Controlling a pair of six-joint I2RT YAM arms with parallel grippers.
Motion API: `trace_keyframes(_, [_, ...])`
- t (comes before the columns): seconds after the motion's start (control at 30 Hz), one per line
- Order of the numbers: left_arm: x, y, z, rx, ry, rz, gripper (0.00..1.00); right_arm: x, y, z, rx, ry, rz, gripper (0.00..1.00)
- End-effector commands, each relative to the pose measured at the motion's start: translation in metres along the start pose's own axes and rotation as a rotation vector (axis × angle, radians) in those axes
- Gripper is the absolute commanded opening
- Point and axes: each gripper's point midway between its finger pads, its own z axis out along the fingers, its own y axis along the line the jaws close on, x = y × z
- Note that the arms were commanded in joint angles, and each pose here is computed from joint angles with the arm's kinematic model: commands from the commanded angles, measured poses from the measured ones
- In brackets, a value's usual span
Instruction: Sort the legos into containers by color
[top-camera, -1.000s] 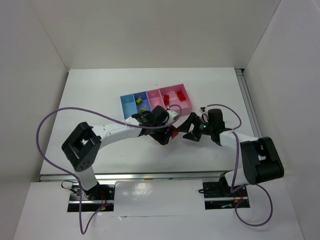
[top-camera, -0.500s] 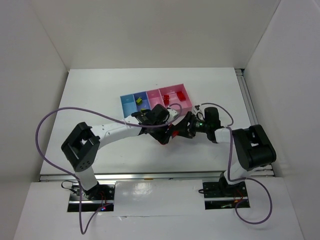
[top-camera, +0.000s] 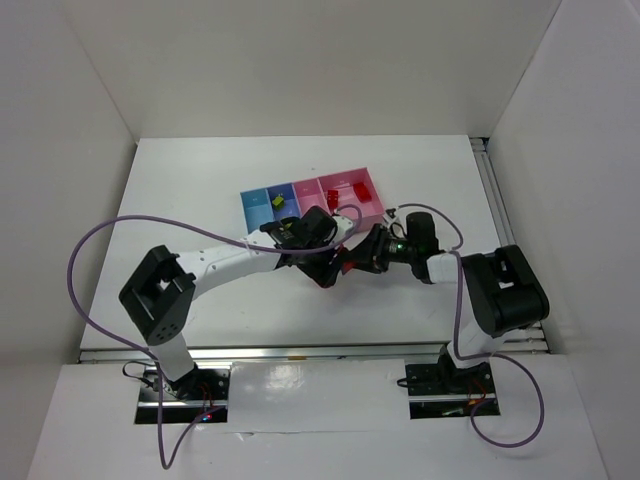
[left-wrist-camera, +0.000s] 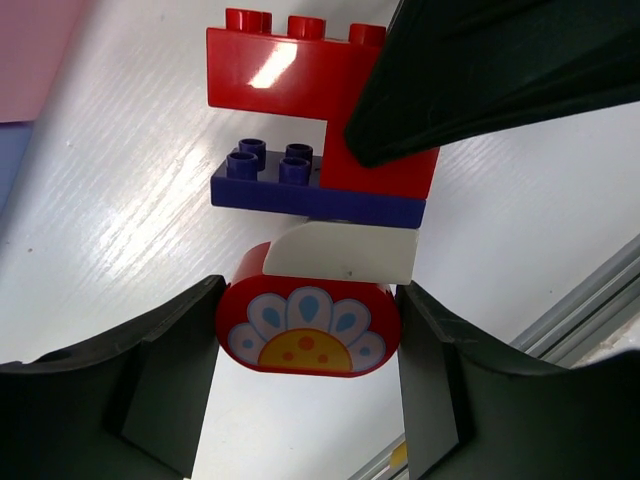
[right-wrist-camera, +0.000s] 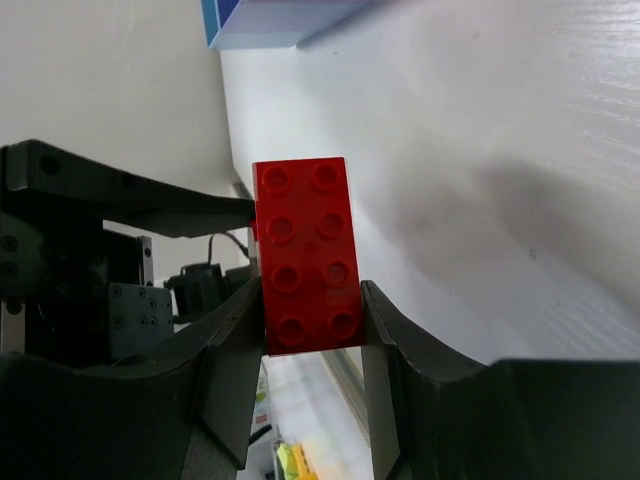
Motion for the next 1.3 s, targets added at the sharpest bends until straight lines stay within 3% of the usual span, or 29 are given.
trace_keyframes(0.0, [-0.041,-0.011,-0.025,0.027,-0.133,0.045,0.00,-0.028,0.015,-0.005,0.019,-0.132,-0.053,0.01])
trace_keyframes(0.2, [-0.039,-0.008,-0.025,0.011,-0.125,0.054,0.00,-0.046,0.003,-0.044,0.095,-0.298,-0.014,0.00])
trace_keyframes(0.47, [-0.040,-0.004,-0.021,0.005,-0.117,0.043,0.00,-0.058,-0.015,-0.075,0.270,-0.394,-0.059,0.00])
trace_keyframes(0.67, [-0.039,-0.002,0.017,0.008,-0.032,-0.106,0.02,-0.063,-0.028,-0.105,0.453,-0.480,-0.092,0.00])
trace_keyframes(0.7, [-0.040,-0.001,0.023,-0.002,-0.026,-0.124,0.04,-0.065,-0.026,-0.109,0.450,-0.496,-0.094,0.00])
trace_keyframes(0.77, [-0.034,0.005,0.033,-0.043,0.024,-0.145,0.22,-0.064,-0.025,-0.113,0.457,-0.501,-0.085,0.00])
trace_keyframes(0.8, [-0.037,0.011,0.040,-0.081,0.035,-0.154,0.32,-0.061,-0.029,-0.113,0.464,-0.494,-0.090,0.00])
trace_keyframes(0.83, [-0.035,0.014,0.041,-0.099,0.055,-0.154,0.54,-0.060,-0.028,-0.114,0.465,-0.493,-0.089,0.00])
trace_keyframes(0.97, [-0.040,0.020,0.027,-0.114,0.049,-0.131,0.93,-0.060,-0.024,-0.117,0.445,-0.489,-0.110,0.00])
trace_keyframes(1.2, [-0.047,0.011,-0.036,-0.060,0.000,-0.104,0.94,-0.055,-0.012,-0.109,0.351,-0.431,-0.161,0.00])
trace_keyframes(1.27, [-0.050,0.012,-0.048,-0.021,-0.014,-0.124,0.86,-0.054,-0.003,-0.107,0.313,-0.415,-0.177,0.00])
